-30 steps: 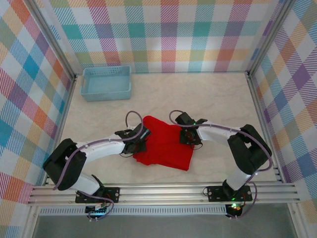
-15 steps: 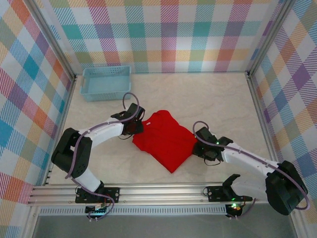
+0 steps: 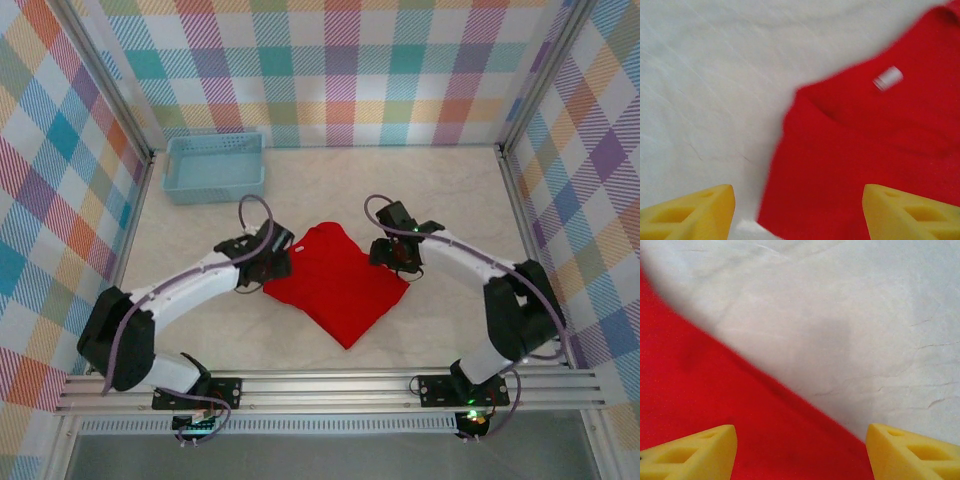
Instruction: Fold the inside-out t-shirt
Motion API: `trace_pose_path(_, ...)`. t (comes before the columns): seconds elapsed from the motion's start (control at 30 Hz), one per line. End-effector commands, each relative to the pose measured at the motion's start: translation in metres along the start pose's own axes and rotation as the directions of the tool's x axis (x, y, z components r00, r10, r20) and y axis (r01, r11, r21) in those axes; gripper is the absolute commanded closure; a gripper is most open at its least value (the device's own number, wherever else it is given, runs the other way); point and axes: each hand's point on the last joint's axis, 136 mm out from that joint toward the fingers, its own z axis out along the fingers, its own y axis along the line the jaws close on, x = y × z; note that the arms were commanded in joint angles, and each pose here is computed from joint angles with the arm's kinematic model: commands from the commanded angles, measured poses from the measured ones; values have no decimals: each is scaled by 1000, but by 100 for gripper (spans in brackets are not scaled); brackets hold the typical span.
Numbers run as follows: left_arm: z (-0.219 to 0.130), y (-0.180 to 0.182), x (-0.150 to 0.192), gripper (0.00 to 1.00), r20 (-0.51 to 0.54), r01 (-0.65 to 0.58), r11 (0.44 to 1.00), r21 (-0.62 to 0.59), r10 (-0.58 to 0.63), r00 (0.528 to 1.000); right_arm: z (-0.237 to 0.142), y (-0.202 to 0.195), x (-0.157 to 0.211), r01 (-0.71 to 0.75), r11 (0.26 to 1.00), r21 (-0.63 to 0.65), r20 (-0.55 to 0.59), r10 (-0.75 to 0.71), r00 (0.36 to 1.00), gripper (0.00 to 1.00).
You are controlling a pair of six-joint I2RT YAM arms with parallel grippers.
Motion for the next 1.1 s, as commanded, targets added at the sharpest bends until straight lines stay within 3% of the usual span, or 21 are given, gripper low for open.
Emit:
trace_pose_path(0.0,17,-14,41,33,-96,108,991,76,-101,990,13,-1,9,32,999,1,-66,-32,997,31)
trace_pose_path(0.13,41,-26,49,37,-136,115,987,113,-99,986,22,-16,36,-1,1000,19,-117,3,993,33)
trace_pose_path(0.2,52,-25,47,46,-144,98,990,98,-83,986,23,-23,55,-27,1000,8,-142,28,989,35)
trace_pose_path(0.4,78,-17,3,63,-118,57,994,93,-46,992,11,-26,120,-63,997,-37,-224,53,973,43)
trace_pose_path(0.5,77,-28,-23,63,-100,3,991,131,10,995,-2,-15,141,-70,994,-89,-248,46,968,43)
trace_pose_path(0.53,73,-32,-31,59,-86,-18,991,134,29,996,-10,-11,140,-76,990,-115,-239,47,970,43)
trace_pose_path(0.63,57,-34,-43,42,-66,-31,991,129,39,997,-36,-11,117,-51,991,-127,-143,32,989,36)
trace_pose_path(0.73,40,-28,-39,33,-65,-3,995,99,9,998,-53,-15,76,-14,994,-113,-14,12,1000,24)
trace_pose_path(0.9,32,-33,-11,28,-127,75,986,145,-57,990,-49,9,22,32,985,-167,41,-26,999,19)
trace_pose_path(1.07,41,-39,8,29,-177,159,967,201,-124,976,-23,38,-10,102,980,-170,12,-102,995,21)
